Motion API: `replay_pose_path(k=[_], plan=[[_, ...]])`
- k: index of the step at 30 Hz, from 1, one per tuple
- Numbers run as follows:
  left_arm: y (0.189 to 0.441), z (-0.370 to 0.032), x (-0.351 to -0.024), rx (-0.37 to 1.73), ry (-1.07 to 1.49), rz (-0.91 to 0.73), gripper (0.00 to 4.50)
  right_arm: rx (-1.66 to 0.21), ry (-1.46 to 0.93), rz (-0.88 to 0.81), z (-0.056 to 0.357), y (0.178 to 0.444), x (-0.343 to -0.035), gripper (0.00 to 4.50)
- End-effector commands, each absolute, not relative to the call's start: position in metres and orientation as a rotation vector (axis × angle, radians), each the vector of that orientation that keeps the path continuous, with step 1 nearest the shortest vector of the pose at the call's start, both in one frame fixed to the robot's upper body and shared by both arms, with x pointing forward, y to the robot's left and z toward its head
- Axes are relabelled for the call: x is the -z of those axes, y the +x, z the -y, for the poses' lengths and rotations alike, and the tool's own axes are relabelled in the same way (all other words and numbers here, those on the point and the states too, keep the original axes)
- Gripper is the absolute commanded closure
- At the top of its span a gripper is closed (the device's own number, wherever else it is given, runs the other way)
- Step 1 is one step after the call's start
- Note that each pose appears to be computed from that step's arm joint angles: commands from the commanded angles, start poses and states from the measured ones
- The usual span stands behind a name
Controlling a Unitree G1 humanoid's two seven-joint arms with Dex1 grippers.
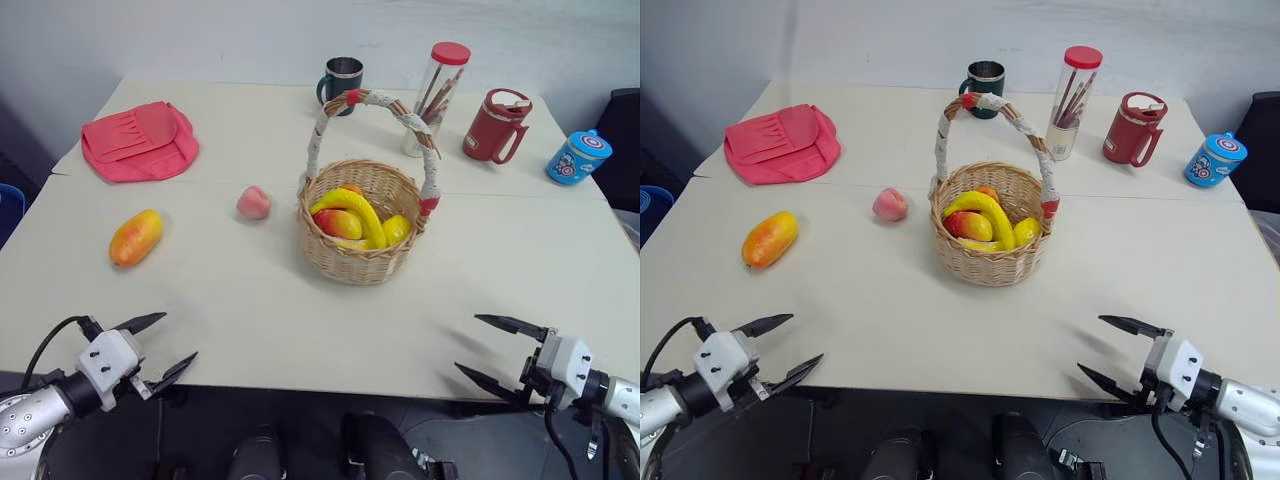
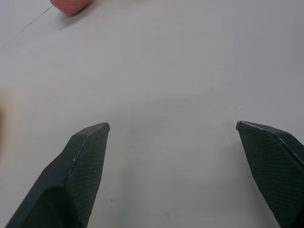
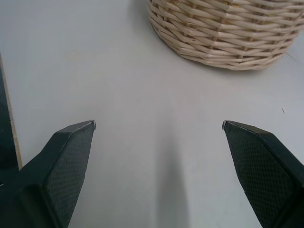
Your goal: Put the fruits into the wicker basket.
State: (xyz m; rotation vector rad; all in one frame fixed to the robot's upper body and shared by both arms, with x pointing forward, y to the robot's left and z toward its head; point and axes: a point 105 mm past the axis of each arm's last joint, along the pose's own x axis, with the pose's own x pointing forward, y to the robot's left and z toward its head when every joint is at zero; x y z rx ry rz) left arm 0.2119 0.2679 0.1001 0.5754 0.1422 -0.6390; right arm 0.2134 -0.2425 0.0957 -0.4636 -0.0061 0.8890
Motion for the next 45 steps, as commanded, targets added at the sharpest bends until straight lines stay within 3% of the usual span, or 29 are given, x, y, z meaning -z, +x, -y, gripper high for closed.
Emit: replay_pose_path(k=[1,12,19,23,28,32,34,38,41,45], plan=[[0.217,-0.268,-0.114,0.634,0.574,-0.099,0.00,-0.864,-0.427,0.035,0.244,0.212,-0.098,0.03],[0.220,-0.258,-0.123,0.713,0.448,-0.069,0.00,-0.918,-0.364,-0.014,0.241,0.209,-0.085,0.03],[0.219,-0.267,-0.132,0.661,0.376,-0.054,0.00,-0.989,-0.275,0.089,0.212,0.222,-0.111,0.03],[0.212,-0.300,-0.135,0.404,0.242,-0.024,0.00,-1.070,-0.245,0.195,0.189,0.222,-0.132,0.03],[0.186,-0.371,-0.116,-0.030,0.041,-0.090,0.00,-1.100,-0.111,0.417,0.153,0.223,-0.189,0.03],[0.186,-0.399,-0.114,-0.184,-0.079,-0.086,0.00,-1.110,-0.114,0.528,0.134,0.223,-0.215,0.03],[0.196,-0.401,-0.122,-0.185,-0.106,-0.059,0.00,-1.110,-0.115,0.564,0.129,0.224,-0.222,0.03],[0.244,-0.386,-0.161,-0.032,-0.099,-0.045,0.00,-1.101,-0.137,0.604,0.124,0.228,-0.228,0.03],[0.276,-0.378,-0.184,0.076,-0.039,-0.105,0.00,-1.114,-0.166,0.613,0.120,0.229,-0.232,0.03],[0.318,-0.381,-0.189,0.140,0.054,-0.214,0.00,-1.136,-0.187,0.619,0.116,0.232,-0.237,0.03]])
